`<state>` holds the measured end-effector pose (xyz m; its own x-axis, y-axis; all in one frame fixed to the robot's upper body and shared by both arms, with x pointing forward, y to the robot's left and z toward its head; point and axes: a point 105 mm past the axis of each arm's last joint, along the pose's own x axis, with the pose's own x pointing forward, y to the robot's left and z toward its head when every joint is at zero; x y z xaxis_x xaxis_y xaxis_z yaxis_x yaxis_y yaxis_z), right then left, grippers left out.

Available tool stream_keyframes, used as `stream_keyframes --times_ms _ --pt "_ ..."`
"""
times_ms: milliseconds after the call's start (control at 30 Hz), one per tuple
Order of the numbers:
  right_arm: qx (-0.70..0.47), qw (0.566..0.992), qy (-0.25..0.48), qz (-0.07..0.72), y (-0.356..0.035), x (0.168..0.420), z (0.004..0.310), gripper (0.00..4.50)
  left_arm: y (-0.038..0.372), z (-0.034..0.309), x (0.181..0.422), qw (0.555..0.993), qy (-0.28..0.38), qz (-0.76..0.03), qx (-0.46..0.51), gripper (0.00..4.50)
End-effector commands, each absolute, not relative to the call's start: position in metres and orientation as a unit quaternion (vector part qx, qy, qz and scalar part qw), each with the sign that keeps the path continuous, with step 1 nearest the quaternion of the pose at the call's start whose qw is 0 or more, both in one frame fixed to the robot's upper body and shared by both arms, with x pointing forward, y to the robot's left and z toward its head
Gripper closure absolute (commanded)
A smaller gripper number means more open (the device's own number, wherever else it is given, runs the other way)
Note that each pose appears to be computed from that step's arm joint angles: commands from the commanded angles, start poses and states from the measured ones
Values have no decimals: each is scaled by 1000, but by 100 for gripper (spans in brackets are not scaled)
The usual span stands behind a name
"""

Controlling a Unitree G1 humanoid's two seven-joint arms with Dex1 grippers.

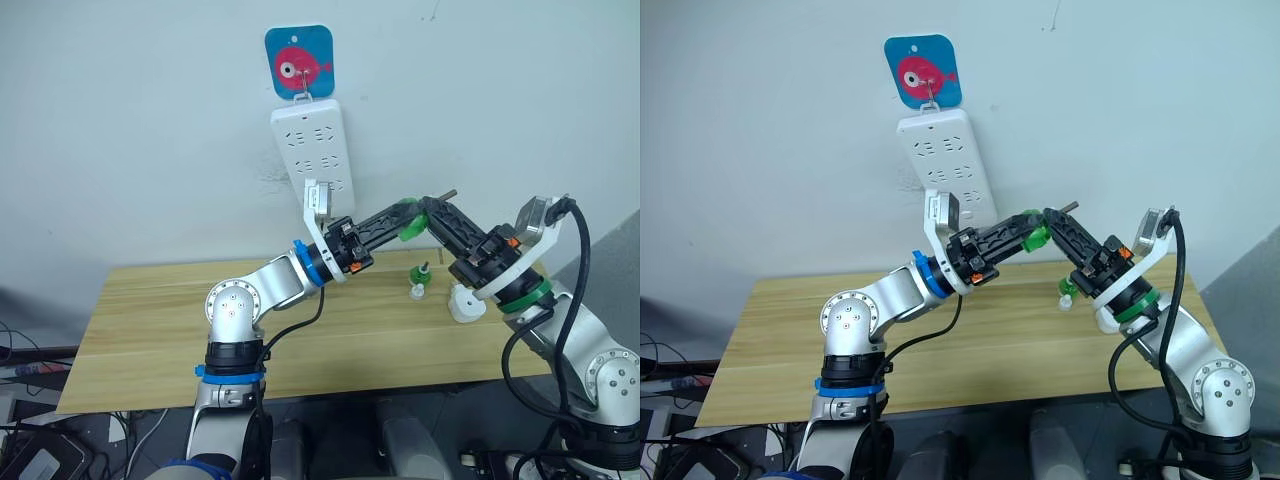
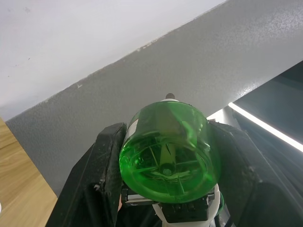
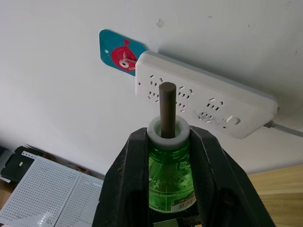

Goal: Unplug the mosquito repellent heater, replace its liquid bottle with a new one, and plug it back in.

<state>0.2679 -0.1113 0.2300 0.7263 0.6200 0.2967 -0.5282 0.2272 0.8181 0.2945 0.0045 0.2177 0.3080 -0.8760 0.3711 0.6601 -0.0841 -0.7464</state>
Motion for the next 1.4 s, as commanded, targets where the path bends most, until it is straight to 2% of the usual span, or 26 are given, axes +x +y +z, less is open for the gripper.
stream_keyframes --times_ms 33,233,367,467,533,667,767,900,1033,1400 --pt "511 770 11 382 -113 263 246 334 10 226 291 662 96 -580 -465 214" --pt "506 796 8 332 -135 270 233 130 15 224 293 668 91 -569 -471 214" --pt "459 852 14 252 -172 273 213 0 20 221 297 681 91 -554 -470 214" --pt "254 947 80 180 -199 274 184 0 30 208 300 715 99 -544 -428 214" --pt "152 968 119 158 -209 275 169 0 34 201 297 731 105 -548 -394 214" --pt "-20 964 238 117 -232 278 127 0 45 180 290 765 116 -553 -308 214" --pt "-94 950 276 109 -244 285 110 0 49 167 282 773 120 -564 -266 214" --pt "-135 928 327 117 -248 293 95 0 51 160 271 772 119 -577 -238 214" --pt "-141 907 380 114 -253 315 89 0 53 153 260 772 121 -583 -220 214" --pt "-102 883 451 86 -254 349 75 0 57 148 261 784 110 -570 -218 214"
